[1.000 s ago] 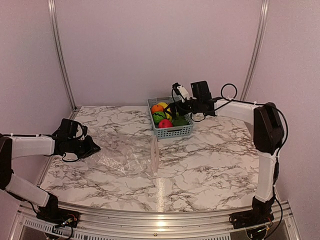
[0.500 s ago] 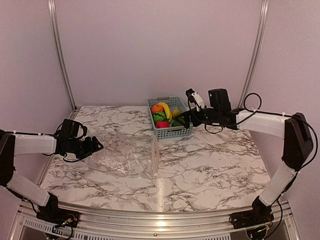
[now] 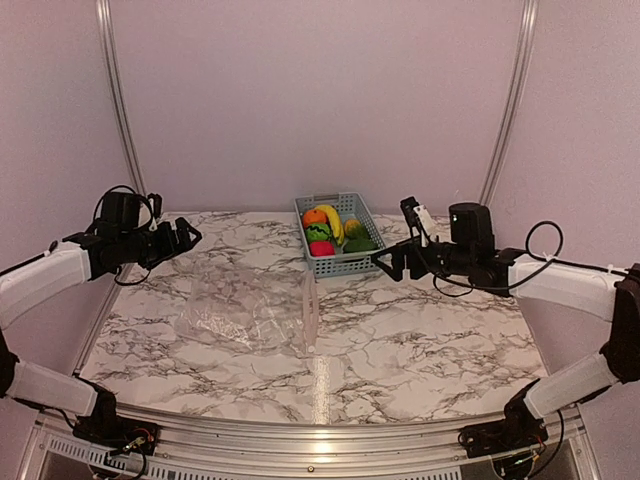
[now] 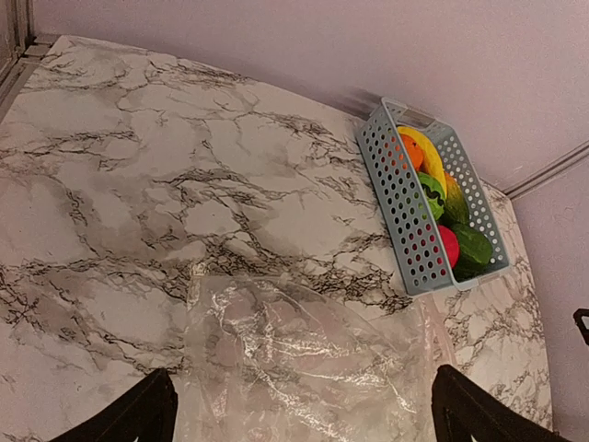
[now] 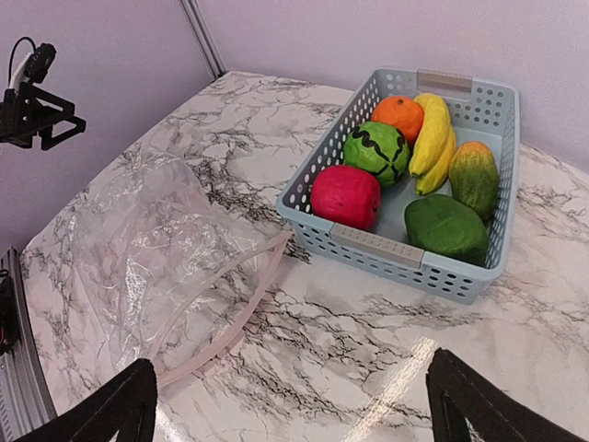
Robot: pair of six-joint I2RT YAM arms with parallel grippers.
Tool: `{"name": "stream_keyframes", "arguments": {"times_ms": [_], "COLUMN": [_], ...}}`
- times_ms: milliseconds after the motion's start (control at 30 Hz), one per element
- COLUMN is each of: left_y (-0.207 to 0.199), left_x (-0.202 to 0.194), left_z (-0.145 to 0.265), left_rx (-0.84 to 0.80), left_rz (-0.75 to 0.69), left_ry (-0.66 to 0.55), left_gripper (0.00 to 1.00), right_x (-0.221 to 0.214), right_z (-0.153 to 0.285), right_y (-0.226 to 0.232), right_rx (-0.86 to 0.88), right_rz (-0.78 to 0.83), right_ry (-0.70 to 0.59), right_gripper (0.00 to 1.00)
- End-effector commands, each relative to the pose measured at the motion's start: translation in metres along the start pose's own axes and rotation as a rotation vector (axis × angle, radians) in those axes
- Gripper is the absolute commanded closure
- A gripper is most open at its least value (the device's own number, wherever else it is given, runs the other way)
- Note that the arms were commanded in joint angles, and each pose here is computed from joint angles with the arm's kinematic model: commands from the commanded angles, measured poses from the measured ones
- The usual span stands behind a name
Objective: Open the zip-top bag and remove the fake food
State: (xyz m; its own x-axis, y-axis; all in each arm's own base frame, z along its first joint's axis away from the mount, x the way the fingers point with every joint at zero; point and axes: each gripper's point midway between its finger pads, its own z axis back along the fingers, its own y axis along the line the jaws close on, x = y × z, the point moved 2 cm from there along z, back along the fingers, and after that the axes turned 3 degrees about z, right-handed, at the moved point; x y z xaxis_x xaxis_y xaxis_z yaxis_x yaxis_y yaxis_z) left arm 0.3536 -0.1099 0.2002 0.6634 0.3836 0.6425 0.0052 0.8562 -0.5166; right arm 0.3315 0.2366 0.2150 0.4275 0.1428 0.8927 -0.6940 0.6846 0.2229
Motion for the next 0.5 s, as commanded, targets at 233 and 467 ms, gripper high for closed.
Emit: {"name": "stream_keyframes", "arguments": {"times_ms": [233, 467], "left_y": [-0.015, -0.024], "left_x": [-0.036, -0.041], "left_z": [-0.019, -0.026], "left_rx": [-0.036, -0.045], "left_rz": [-0.082, -0.103], "left_ry": [0.071, 0.075], "left_gripper": [0.01, 0.01], "right_x": [-0.026, -0.026], "right_z": [0.013, 0.010], "right_y": [-0.007, -0.007], "right_rx": [-0.056, -0.044], "right_rz": [-0.107, -0.105], "right_ry": [-0.042, -0.045], "right_gripper": [0.01, 0.01]}}
